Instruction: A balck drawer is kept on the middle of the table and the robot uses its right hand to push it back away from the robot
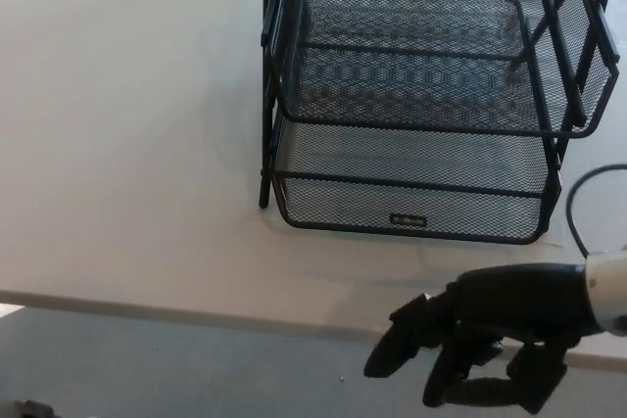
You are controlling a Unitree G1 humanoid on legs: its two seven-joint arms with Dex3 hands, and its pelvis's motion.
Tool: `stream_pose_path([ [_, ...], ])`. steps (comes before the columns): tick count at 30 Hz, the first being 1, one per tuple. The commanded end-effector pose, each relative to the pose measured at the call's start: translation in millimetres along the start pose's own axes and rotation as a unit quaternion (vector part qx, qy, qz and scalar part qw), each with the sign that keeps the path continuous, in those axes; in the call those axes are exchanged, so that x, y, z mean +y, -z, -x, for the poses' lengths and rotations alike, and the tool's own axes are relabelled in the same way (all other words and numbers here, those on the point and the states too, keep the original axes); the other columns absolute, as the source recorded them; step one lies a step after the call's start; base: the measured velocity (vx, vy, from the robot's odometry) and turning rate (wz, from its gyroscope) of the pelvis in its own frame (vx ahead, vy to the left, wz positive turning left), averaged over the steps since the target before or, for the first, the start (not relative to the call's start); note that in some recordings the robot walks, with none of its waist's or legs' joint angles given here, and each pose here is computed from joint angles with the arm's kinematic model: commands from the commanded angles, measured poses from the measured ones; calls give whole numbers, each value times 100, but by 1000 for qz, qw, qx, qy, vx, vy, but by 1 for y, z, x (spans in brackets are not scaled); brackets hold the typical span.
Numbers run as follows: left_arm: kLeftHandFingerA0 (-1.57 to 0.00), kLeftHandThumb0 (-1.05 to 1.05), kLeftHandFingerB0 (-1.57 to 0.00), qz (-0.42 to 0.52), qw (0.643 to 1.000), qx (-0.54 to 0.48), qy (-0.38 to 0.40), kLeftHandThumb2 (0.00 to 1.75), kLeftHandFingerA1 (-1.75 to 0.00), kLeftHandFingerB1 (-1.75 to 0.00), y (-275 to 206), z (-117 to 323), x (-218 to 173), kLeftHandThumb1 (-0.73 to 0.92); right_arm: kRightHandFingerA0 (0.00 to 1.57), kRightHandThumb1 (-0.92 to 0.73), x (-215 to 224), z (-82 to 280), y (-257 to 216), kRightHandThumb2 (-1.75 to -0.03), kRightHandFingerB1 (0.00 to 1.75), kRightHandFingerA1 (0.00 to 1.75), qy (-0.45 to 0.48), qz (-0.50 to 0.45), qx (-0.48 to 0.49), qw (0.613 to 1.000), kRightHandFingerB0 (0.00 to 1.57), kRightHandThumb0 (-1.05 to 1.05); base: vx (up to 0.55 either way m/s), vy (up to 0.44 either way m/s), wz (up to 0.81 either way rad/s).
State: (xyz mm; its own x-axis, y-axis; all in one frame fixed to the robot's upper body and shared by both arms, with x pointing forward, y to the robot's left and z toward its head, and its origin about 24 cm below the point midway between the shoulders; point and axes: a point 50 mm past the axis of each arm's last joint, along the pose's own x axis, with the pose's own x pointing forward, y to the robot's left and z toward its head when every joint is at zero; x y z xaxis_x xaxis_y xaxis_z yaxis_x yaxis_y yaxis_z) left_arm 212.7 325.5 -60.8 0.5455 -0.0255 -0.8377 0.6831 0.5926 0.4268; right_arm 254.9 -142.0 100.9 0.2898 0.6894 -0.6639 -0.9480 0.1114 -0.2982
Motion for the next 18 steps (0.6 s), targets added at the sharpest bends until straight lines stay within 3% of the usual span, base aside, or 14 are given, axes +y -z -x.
stream_pose_path([
  [1,-49,-54,-35,-10,1000,7,-2,63,-38,-33,6,4,2,74,43,-75,0,5,45,-64,33,38,16,-79,29,996,33,-56,0,0,0],
  [12,-49,-54,-35,-4,1000,9,-5,62,-38,-33,6,3,3,74,48,-71,14,23,137,-62,34,39,79,-184,118,973,36,-55,0,0,0],
  [18,-48,-55,-33,-1,1000,6,-6,62,-39,-33,6,4,3,71,49,-71,26,28,158,-62,35,39,95,-204,140,964,37,-53,0,0,0],
])
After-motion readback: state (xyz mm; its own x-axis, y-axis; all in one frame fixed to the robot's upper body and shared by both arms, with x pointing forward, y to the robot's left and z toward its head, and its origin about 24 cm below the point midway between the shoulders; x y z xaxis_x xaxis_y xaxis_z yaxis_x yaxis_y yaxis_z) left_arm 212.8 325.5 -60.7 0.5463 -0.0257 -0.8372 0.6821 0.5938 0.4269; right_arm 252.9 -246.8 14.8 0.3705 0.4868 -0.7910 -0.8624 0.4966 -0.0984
